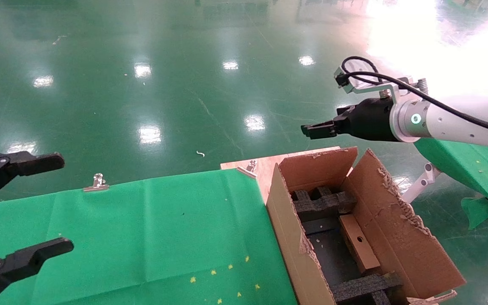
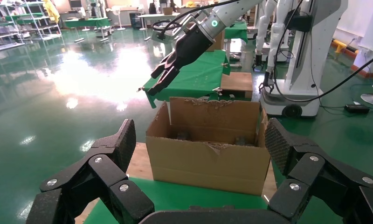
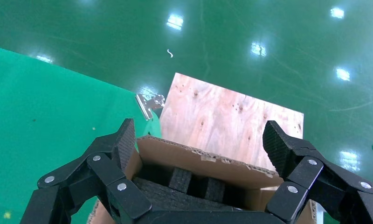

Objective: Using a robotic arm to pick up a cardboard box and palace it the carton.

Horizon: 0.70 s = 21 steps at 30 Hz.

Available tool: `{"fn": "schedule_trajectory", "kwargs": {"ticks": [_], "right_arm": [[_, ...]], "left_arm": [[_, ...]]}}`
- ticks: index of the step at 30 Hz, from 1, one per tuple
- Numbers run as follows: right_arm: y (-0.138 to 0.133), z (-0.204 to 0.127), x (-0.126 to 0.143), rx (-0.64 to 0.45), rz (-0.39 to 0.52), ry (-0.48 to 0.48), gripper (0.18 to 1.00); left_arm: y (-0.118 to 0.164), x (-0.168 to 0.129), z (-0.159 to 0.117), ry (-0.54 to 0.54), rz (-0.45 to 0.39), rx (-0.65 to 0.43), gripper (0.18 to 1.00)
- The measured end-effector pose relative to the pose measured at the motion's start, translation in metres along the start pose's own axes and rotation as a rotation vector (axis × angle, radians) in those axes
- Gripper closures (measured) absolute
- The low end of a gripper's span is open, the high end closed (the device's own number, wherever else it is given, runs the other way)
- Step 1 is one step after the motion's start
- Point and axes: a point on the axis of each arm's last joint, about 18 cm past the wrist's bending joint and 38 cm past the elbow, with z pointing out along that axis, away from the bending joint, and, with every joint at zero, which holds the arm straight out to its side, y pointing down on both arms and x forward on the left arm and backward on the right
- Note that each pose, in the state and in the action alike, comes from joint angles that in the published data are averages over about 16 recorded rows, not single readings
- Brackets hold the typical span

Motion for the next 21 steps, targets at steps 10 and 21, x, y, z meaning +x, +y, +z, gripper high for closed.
{"fn": "schedule_trajectory", "kwargs": {"ticks": [10, 21], "right_arm": [[0.005, 0.003, -0.012, -0.023, -0.006, -0.057, 0.178], [0.017, 0.006, -0.048, -0.058, -0.047, -0.247, 0.178]], "left_arm": [[0.0, 0.0, 0.0, 0.0, 0.0, 0.0, 0.184], [0.0, 0.0, 0.0, 0.0, 0.0, 0.0, 0.184]]}}
